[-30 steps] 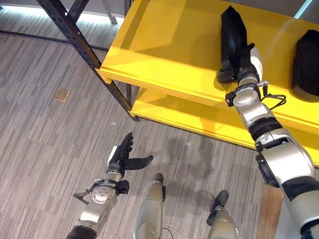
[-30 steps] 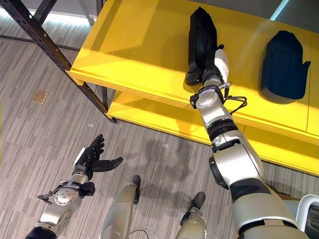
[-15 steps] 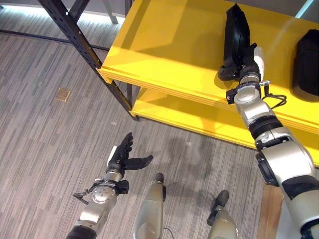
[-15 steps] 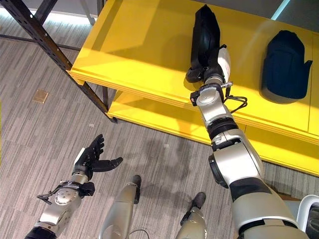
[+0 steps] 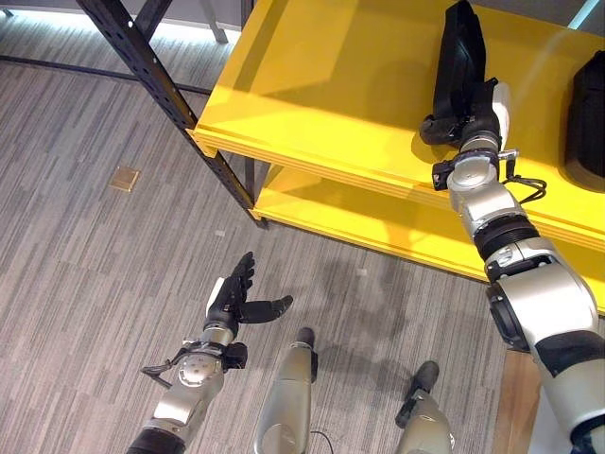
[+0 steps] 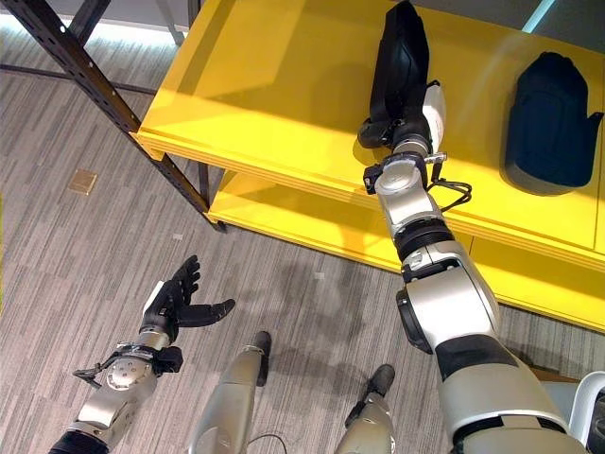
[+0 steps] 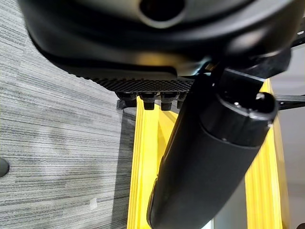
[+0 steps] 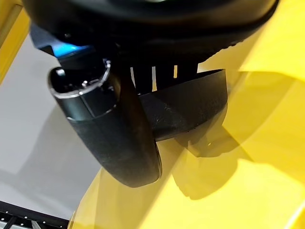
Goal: Move parts from the plastic box to the shelf.
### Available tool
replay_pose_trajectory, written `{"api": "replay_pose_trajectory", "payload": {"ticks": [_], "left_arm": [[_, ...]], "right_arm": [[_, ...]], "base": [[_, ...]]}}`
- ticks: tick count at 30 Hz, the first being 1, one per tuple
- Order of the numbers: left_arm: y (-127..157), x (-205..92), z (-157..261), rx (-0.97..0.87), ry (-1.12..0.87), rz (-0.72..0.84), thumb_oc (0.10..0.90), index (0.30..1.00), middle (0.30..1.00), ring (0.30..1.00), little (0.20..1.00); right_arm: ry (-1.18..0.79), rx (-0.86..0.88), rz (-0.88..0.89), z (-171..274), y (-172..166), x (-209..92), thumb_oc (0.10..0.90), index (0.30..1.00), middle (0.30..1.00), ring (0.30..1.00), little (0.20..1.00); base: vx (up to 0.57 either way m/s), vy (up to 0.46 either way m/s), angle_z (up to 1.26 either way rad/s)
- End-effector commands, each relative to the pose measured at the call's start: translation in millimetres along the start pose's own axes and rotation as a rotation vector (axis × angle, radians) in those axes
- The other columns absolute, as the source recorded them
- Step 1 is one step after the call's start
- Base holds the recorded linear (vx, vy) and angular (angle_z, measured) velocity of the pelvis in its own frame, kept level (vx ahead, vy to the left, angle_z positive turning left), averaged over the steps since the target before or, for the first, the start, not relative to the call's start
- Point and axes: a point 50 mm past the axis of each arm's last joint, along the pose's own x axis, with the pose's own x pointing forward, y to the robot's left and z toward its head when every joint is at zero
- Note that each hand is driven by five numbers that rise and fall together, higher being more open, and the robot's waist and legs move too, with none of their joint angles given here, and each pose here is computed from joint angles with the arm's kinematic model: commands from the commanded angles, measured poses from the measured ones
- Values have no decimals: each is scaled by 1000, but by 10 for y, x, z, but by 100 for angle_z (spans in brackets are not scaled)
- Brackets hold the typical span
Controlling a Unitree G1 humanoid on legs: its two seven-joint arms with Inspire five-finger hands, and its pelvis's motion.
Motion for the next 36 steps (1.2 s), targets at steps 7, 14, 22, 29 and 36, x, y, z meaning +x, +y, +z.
{"api": "replay_pose_trajectory", "payload": {"ticks": [7, 14, 22, 29, 36], "left_arm": [[23, 22, 412, -9, -215, -29, 900, 1000, 1000, 1000, 1000], [47, 19, 369, -6, -192, -15, 900, 1000, 1000, 1000, 1000], [77, 14, 332, -2, -170, 13, 900, 1000, 1000, 1000, 1000], [115, 4, 320, 3, -164, 33, 900, 1000, 1000, 1000, 1000], [143, -12, 301, 6, -156, 48, 900, 1000, 1000, 1000, 1000]], "right_arm": [[-193, 84, -51, 656, -210, 106, 900, 1000, 1000, 1000, 1000], [-357, 235, 18, 1000, -62, -75, 900, 1000, 1000, 1000, 1000], [-509, 316, 66, 1276, 42, -309, 900, 1000, 1000, 1000, 1000], [-633, 335, 72, 1475, 35, -485, 900, 1000, 1000, 1000, 1000], [-696, 310, 55, 1522, -11, -559, 900, 1000, 1000, 1000, 1000]], "base": [[0, 0, 0], [0, 0, 0], [0, 0, 0], [0, 0, 0], [-2, -3, -2]]}}
